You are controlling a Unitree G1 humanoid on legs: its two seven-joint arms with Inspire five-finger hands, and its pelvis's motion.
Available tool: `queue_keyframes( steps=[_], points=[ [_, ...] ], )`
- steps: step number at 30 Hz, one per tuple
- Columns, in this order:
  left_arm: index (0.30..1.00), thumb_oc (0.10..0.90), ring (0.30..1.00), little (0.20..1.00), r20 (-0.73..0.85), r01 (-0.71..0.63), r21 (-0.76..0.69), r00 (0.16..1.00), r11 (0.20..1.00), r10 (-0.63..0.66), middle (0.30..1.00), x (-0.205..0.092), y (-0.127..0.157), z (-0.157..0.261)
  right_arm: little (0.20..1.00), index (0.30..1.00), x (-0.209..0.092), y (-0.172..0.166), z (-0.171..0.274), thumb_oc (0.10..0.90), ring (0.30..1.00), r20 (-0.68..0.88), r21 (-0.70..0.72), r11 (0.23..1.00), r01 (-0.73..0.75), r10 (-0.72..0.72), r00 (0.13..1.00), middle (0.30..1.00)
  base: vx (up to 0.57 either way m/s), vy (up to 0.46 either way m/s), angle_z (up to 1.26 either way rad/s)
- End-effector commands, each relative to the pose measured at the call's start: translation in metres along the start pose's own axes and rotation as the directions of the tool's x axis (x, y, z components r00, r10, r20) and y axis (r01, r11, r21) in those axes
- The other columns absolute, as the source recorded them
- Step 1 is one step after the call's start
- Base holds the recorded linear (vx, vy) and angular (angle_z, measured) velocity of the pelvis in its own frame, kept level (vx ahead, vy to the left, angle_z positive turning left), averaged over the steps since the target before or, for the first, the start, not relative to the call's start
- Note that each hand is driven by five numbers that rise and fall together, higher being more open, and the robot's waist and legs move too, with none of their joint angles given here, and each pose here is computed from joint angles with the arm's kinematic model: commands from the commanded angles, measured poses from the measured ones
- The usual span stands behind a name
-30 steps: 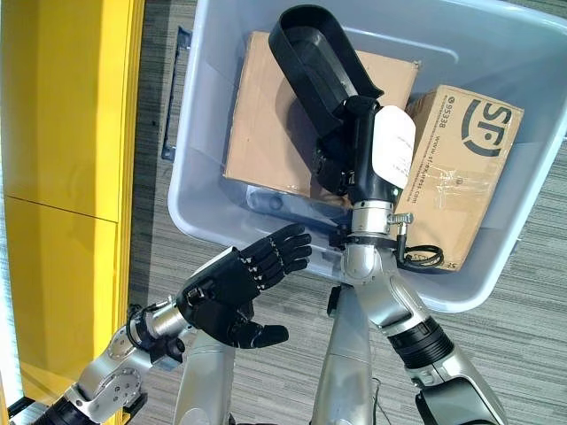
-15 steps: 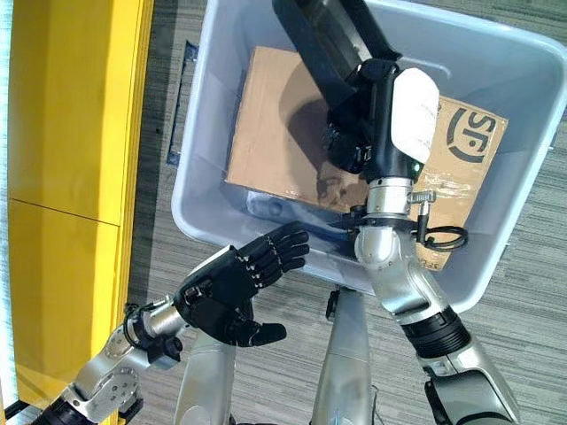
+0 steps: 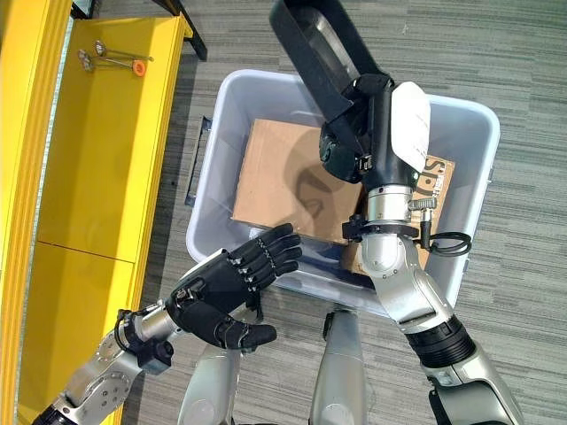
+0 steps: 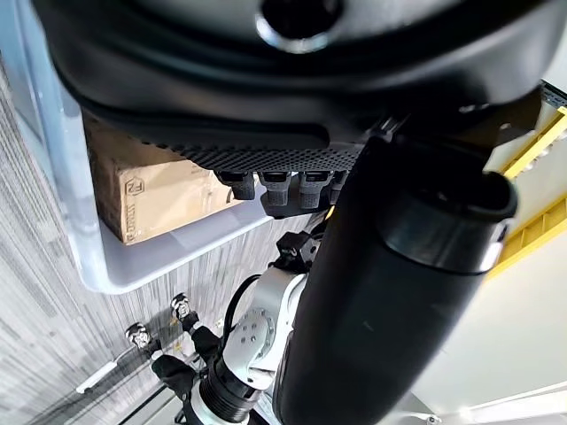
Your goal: Move parts from the plastic box to the shelf.
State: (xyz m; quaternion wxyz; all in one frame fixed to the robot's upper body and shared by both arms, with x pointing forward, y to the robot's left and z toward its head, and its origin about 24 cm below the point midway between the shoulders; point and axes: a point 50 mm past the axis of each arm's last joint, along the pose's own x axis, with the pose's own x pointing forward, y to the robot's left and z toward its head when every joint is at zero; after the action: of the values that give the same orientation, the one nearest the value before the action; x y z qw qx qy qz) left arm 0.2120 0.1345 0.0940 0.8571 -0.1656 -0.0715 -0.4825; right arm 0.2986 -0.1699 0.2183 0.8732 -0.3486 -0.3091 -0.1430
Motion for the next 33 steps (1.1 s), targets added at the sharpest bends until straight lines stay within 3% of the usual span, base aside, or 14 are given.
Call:
queue_keyframes(
  steps=[1,19,27,33],
  points=[
    [1.0,0.9,1.0,1.0,0.168,0.186,0.024,0.968,0.982,-0.187,1.0,0.014,-0.029,0.026,0.3,0.3,0.016,-0.047,0.074,0.4,0.3,0.367,0.185,0.97,0.16,-0.219,0.904,0.3,0.0,0.0,0.0],
    [1.0,0.9,1.0,1.0,0.088,0.12,-0.017,0.989,0.993,-0.118,1.0,-0.013,-0.012,0.013,0.3,0.3,-0.016,-0.051,0.016,0.4,0.3,0.2,0.105,0.994,0.025,-0.046,0.979,0.3,0.09,-0.007,-0.03],
    [1.0,0.9,1.0,1.0,0.053,0.09,0.018,0.994,0.996,-0.091,1.0,-0.025,-0.007,0.015,0.3,0.3,-0.041,-0.041,-0.01,0.4,0.3,0.085,0.174,0.962,-0.212,0.2,0.976,0.3,0.07,-0.014,0.01],
    [1.0,0.9,1.0,1.0,0.148,-0.079,0.225,0.988,0.971,0.046,1.0,-0.046,0.007,0.053,0.3,0.3,-0.067,-0.052,-0.031,0.4,0.3,-0.001,0.198,0.867,-0.457,0.466,0.885,0.3,0.02,-0.057,-0.12]
  ],
)
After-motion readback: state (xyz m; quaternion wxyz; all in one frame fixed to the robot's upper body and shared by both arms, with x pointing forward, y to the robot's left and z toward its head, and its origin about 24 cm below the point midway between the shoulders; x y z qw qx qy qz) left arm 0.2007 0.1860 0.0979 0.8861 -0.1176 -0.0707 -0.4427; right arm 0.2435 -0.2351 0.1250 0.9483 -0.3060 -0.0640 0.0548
